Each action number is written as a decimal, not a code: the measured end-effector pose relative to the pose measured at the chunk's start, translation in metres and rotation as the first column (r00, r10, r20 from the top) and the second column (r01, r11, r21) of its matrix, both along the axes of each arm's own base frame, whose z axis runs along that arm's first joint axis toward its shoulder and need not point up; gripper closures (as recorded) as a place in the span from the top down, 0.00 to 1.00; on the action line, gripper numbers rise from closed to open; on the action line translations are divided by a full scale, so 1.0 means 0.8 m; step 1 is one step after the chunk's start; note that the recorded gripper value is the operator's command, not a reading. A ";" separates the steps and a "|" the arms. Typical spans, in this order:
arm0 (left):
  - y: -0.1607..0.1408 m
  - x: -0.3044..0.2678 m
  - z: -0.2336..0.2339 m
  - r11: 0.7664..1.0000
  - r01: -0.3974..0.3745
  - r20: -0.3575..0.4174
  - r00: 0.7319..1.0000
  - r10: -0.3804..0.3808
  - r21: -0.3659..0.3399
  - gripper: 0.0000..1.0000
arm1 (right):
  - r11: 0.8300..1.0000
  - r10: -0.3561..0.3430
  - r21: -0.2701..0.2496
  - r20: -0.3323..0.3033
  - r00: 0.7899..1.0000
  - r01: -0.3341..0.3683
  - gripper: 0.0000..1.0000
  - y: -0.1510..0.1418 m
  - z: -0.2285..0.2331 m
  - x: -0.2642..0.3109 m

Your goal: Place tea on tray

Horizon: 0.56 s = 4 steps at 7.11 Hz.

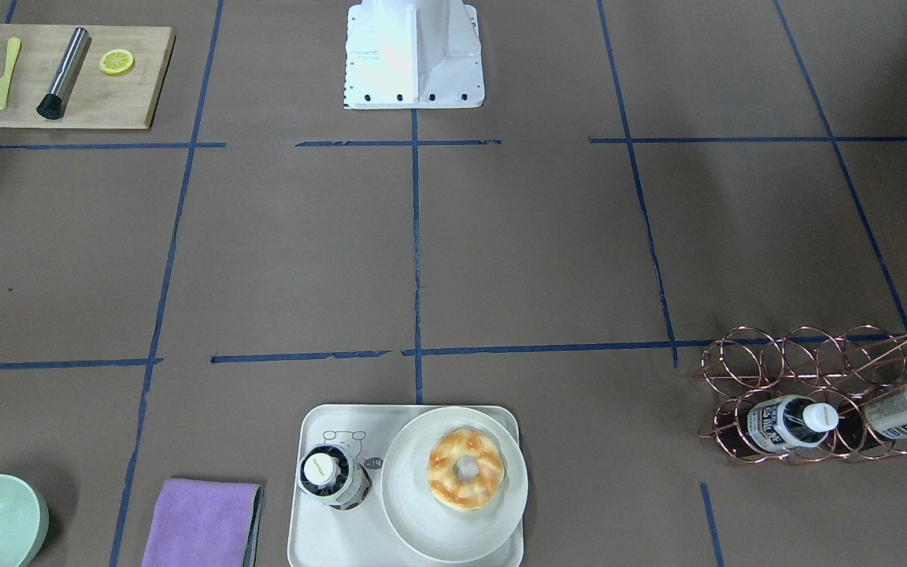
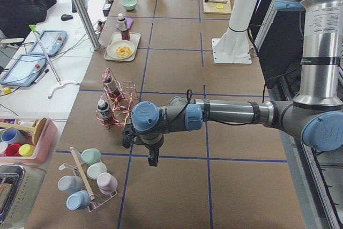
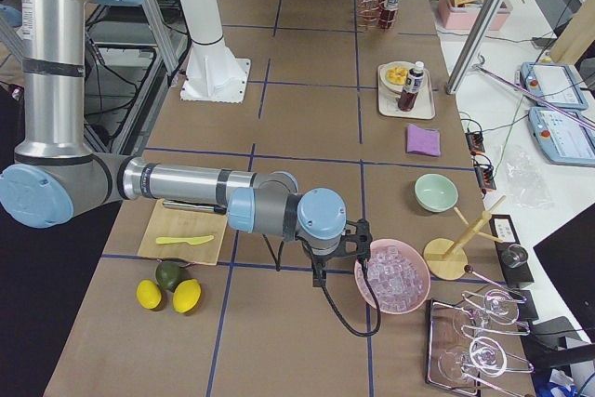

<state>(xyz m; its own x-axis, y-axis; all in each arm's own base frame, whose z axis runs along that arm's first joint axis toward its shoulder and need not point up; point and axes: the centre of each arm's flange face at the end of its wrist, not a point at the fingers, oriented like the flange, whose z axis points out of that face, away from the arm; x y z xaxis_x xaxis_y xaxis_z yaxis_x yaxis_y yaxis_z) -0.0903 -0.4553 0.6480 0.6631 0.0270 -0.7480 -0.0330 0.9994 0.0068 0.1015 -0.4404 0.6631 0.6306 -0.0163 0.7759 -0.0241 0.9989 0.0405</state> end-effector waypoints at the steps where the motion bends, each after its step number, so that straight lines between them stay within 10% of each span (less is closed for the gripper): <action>1: -0.001 0.000 0.000 1.000 0.000 0.000 1.000 0.000 0.000 1.00 | 1.000 0.000 0.000 0.000 1.000 0.000 1.00 0.000 0.000 0.000; 4: -0.003 0.000 0.000 1.000 0.000 0.000 1.000 0.000 0.001 1.00 | 1.000 0.002 0.004 0.000 1.000 -0.002 1.00 -0.001 -0.002 0.001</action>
